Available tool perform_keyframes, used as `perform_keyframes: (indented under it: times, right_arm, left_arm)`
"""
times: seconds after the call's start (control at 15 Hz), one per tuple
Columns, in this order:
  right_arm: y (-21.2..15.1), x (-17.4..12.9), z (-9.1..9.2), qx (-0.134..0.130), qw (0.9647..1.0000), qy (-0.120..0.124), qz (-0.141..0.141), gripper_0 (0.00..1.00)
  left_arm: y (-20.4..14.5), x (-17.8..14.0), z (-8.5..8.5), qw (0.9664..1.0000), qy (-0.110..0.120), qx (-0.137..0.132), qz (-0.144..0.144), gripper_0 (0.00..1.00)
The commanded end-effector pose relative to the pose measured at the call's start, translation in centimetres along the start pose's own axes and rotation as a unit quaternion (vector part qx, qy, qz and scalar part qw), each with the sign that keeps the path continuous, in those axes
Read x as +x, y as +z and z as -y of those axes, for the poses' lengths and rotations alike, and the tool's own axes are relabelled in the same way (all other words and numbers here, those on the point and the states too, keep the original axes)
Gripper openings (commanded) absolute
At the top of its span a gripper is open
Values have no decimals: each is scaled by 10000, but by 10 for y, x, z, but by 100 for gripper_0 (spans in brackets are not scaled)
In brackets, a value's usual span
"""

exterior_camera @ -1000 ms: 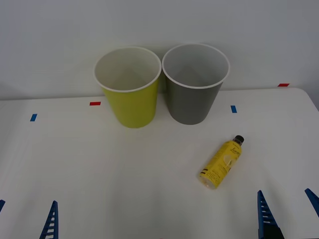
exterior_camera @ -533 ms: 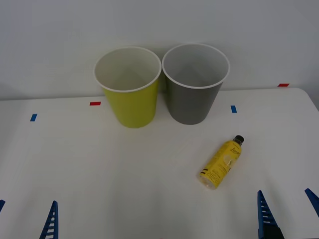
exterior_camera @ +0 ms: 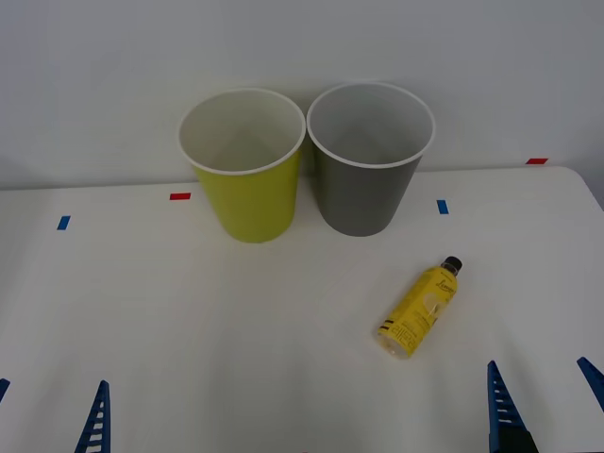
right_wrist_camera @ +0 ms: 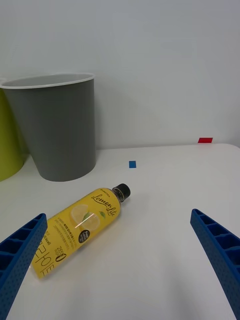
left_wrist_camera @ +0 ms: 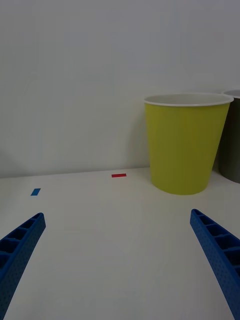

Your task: Put cans in the gray bin and PET bottles in the light green bin.

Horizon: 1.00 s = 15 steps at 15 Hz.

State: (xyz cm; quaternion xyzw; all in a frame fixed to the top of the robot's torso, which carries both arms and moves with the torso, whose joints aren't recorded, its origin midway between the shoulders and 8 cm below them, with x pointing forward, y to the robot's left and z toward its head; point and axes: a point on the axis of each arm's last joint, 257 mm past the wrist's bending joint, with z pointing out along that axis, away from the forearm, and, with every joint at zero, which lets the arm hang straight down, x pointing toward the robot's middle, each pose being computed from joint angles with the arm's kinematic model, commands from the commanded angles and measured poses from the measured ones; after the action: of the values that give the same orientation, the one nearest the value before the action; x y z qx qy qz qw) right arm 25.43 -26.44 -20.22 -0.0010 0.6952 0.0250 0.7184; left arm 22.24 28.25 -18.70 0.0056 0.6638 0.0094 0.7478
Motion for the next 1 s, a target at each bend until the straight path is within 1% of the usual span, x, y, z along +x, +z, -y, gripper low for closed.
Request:
perform_keyframes:
  times: [0.07, 0.87, 0.93, 1.0]
  right_arm:
    - [0, 0, 0, 0, 10000, 0, 0, 100]
    - [0, 0, 0, 0, 10000, 0, 0, 100]
    - [-3, 21, 2, 60, 9997, 37, -214, 100]
    - [-2, 20, -1, 23, 9998, 7, -196, 100]
  left_arm:
    - [0, 0, 0, 10000, 0, 0, 0, 100]
    - [0, 0, 0, 10000, 0, 0, 0, 100]
    - [0, 0, 0, 10000, 0, 0, 0, 100]
    - [0, 0, 0, 10000, 0, 0, 0, 100]
